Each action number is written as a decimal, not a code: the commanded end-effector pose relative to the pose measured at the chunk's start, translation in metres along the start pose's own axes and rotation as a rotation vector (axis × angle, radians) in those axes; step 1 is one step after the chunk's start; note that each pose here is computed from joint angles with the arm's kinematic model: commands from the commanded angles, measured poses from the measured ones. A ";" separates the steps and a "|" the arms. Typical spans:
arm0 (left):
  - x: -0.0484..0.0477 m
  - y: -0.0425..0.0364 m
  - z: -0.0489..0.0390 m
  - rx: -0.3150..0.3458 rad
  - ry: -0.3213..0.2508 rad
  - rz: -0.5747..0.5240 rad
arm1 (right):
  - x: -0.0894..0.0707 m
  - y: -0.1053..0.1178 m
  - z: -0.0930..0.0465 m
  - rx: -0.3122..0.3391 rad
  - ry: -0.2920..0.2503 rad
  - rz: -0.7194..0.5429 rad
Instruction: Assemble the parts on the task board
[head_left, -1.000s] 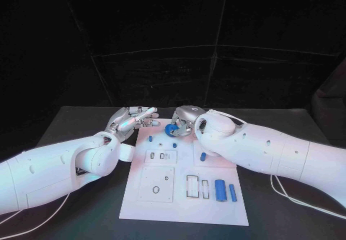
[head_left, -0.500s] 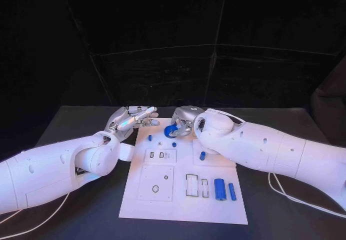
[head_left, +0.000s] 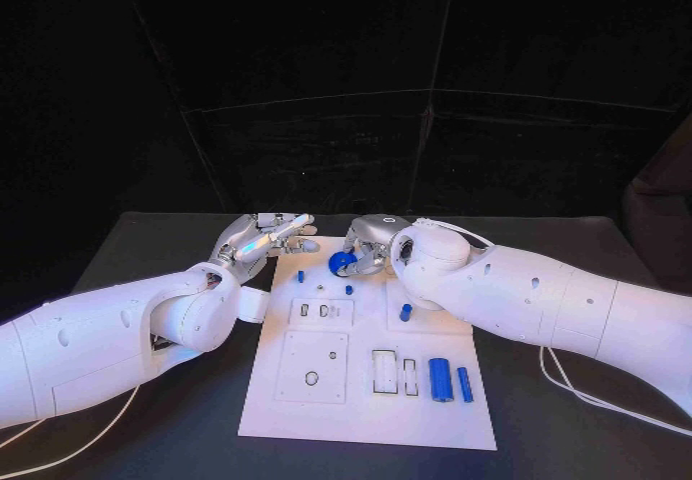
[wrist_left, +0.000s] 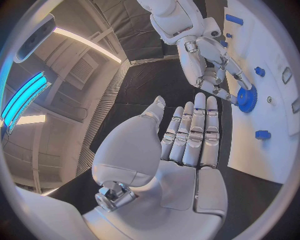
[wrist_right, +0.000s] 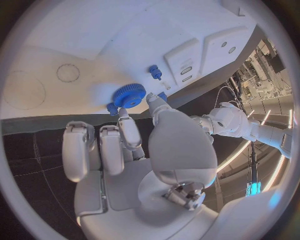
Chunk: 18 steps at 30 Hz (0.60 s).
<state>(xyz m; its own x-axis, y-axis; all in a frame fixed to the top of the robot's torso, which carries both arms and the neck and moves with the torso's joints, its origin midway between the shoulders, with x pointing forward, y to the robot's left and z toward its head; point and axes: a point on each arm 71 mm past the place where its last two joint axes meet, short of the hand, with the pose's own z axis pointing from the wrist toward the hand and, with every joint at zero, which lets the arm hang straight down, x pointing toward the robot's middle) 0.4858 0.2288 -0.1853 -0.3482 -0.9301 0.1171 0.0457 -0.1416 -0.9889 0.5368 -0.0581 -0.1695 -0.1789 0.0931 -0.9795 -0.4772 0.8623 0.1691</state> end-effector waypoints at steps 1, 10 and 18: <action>0.0012 -0.0013 0.0003 0.006 0.014 -0.003 | -0.010 -0.002 -0.006 -0.041 -0.107 0.052; -0.0022 -0.0021 -0.0015 0.007 0.007 0.000 | -0.026 -0.046 -0.047 -0.114 -0.218 0.259; -0.0017 -0.0023 -0.0021 0.007 0.009 -0.001 | -0.031 -0.110 -0.090 -0.103 -0.166 0.347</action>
<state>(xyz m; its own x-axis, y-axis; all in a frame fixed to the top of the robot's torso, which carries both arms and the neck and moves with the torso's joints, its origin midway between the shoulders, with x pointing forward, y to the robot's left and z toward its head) 0.4848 0.2328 -0.1851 -0.3431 -0.9322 0.1156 0.0450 -0.1393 -0.9892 0.5207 -0.1996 -0.1504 -0.1471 0.3908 -0.9087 -0.4594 0.7866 0.4126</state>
